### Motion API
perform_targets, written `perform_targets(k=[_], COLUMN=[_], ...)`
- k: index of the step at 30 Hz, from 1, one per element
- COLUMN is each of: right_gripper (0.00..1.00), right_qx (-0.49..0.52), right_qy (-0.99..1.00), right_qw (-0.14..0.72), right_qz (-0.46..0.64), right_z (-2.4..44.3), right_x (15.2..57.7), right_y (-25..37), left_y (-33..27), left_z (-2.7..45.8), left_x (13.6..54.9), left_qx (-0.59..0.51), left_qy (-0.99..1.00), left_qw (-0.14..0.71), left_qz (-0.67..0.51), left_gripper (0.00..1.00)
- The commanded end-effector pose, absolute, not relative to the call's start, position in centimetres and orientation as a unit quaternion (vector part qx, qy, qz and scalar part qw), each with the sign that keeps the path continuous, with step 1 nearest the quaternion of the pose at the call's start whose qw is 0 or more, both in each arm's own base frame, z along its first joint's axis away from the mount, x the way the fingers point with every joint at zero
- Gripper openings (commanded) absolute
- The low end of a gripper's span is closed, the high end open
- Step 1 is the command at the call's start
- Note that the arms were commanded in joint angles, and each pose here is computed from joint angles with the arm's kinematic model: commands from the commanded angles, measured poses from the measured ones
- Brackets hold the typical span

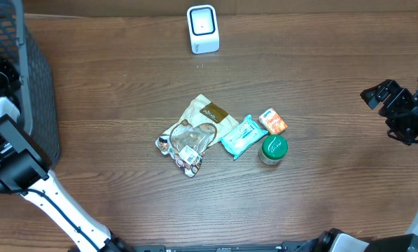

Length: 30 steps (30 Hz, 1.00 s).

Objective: Scan the item barcode
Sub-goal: 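Return the left gripper to the basket and grasp the red Nescafé stick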

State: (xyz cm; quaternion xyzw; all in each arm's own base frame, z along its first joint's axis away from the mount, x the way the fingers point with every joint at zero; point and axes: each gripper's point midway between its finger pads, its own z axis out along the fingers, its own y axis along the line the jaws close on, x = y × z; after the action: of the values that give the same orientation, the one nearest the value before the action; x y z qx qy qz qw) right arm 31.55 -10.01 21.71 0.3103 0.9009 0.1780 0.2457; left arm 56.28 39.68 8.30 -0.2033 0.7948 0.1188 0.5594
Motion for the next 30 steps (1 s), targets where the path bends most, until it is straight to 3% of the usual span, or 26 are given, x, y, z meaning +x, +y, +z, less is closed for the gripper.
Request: perform_targets(k=[1,10,20,28,30], right_gripper=[1.0,1.0,1.0,1.0,1.0], right_qx=[0.311,0.311,0.311,0.311,0.311], right_qy=[0.898,0.898,0.898,0.898,0.898], right_qw=[0.257,0.257,0.257,0.257,0.257], right_qz=[0.176,0.176,0.176,0.176,0.176], right_z=[22.5,22.5,22.5,22.5,22.5], right_x=[31.9,31.9,31.9,31.9,31.9], right_y=[-10.3,-10.3,-10.3,-10.3,-10.3], left_y=[39.6,38.7,36.0,27.7,24.9], left_z=[6.7,15.1,28.1,42.6,43.4], left_x=[57.0,56.5,53.1,45.0,42.7], left_qx=[-0.21,-0.258,-0.249,-0.241,-0.251], left_qy=[0.792,0.763,0.746,0.729,0.745], left_qw=[0.56,0.588,0.612,0.636,0.616], left_qz=[0.124,0.073,0.082,0.07,0.05], left_gripper=[0.04,0.04,0.04,0.04,0.04])
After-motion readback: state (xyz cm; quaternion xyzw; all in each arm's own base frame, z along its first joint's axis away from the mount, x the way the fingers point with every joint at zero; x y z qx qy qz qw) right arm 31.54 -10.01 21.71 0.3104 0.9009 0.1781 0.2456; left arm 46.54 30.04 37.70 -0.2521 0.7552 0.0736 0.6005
